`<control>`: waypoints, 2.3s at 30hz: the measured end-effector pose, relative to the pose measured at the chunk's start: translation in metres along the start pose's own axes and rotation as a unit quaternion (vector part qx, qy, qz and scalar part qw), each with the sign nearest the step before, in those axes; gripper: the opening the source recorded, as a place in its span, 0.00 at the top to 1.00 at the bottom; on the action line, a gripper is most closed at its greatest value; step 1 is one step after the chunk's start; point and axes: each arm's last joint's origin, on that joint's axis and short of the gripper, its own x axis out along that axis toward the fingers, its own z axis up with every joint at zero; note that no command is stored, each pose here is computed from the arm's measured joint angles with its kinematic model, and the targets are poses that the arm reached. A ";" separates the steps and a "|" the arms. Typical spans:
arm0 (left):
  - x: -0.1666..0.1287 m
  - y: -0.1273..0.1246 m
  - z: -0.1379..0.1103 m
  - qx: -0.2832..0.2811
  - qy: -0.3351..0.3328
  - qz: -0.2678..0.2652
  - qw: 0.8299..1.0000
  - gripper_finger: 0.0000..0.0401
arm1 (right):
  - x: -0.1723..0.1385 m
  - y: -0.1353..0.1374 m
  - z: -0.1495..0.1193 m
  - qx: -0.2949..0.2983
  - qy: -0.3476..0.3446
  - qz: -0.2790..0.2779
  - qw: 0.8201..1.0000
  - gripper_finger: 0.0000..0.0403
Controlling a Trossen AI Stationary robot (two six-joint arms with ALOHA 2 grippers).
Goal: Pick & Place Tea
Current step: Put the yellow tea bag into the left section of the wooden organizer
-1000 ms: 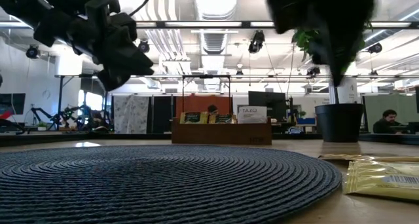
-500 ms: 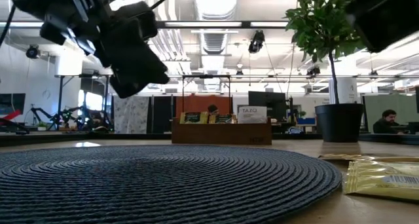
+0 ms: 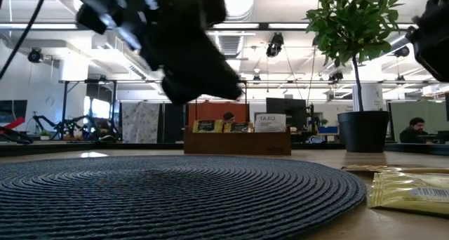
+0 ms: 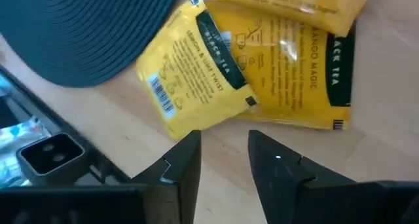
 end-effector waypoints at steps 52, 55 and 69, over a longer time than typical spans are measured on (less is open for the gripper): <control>0.118 -0.023 -0.006 -0.053 0.065 -0.064 0.994 0.80 | 0.019 0.011 0.001 -0.031 -0.070 0.032 0.997 0.74; 0.118 -0.023 -0.006 -0.053 0.066 -0.064 0.994 0.80 | 0.018 0.015 0.003 -0.049 -0.073 0.035 0.996 0.76; 0.085 -0.032 0.021 -0.047 0.055 -0.029 0.997 0.80 | 0.010 0.019 0.003 -0.129 -0.102 0.022 0.986 0.98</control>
